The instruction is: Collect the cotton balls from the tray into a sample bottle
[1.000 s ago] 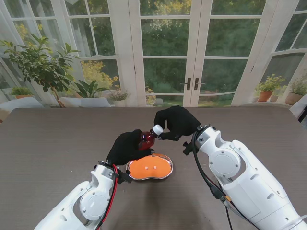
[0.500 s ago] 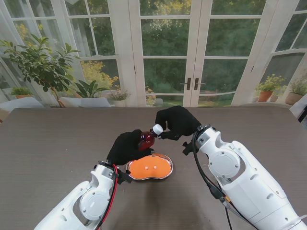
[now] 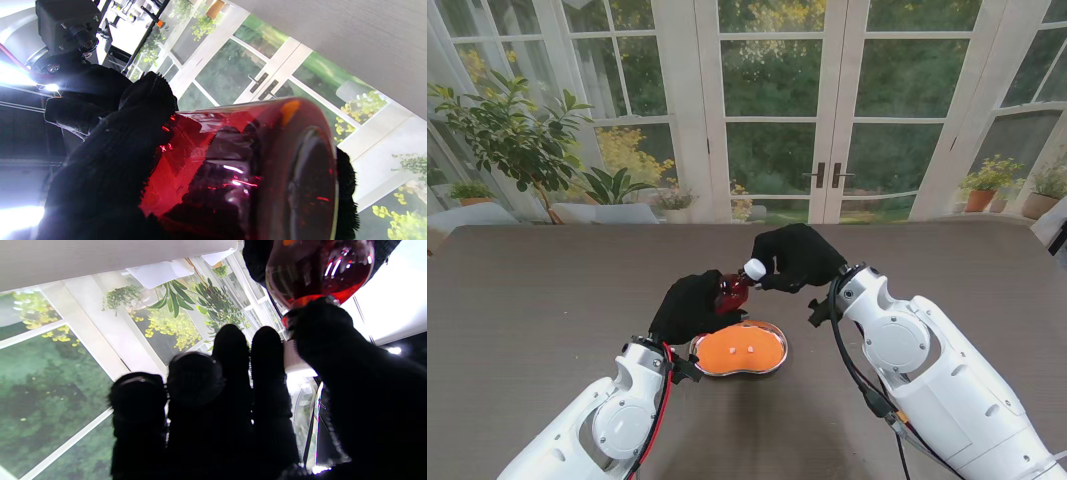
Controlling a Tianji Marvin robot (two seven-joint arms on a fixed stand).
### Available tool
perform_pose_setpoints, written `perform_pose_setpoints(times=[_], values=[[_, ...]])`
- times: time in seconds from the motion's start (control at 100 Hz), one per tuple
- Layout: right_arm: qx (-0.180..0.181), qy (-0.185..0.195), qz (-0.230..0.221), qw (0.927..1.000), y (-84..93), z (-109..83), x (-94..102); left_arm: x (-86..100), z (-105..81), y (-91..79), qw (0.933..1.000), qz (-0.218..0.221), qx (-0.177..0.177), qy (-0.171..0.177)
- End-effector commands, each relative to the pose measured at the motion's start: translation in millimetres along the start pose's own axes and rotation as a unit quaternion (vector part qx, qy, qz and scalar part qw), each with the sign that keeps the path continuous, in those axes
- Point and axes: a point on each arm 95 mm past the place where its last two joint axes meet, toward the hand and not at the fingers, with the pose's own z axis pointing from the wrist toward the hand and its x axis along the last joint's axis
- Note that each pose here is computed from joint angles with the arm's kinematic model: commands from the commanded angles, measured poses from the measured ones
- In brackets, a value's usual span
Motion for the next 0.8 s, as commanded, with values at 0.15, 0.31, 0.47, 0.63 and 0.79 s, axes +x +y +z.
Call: perform_pose_setpoints(times=[0.15, 0.31, 0.47, 0.63, 0.79], values=[[0.007, 0.000, 0.010, 0.9999, -2.6, -0.2, 1.9, 1.0, -1.9, 3.2, 0.9999, -0.004, -0.012, -0.004], [0.009, 0.005, 0.003, 0.9999, -1.9, 0.4, 2.4, 0.9, -1.8, 3.1, 0.9999, -0.003, -0.012, -0.005], [0.015, 0.013, -0.007, 0.9998, -0.1, 1.1, 4.0, 0.7, -1.4, 3.0, 0.9999, -0.004, -0.013, -0.004], [0.019, 0.015, -0.013, 0.9996, 0.7, 1.7, 4.1, 0.6, -1.4, 2.9, 0.9999, -0.004, -0.012, -0.004], [0.029, 0.017, -0.017, 0.9993, 0.8, 1.3, 4.1, 0.3, -1.4, 2.8, 0.9999, -0.004, -0.012, -0.004]])
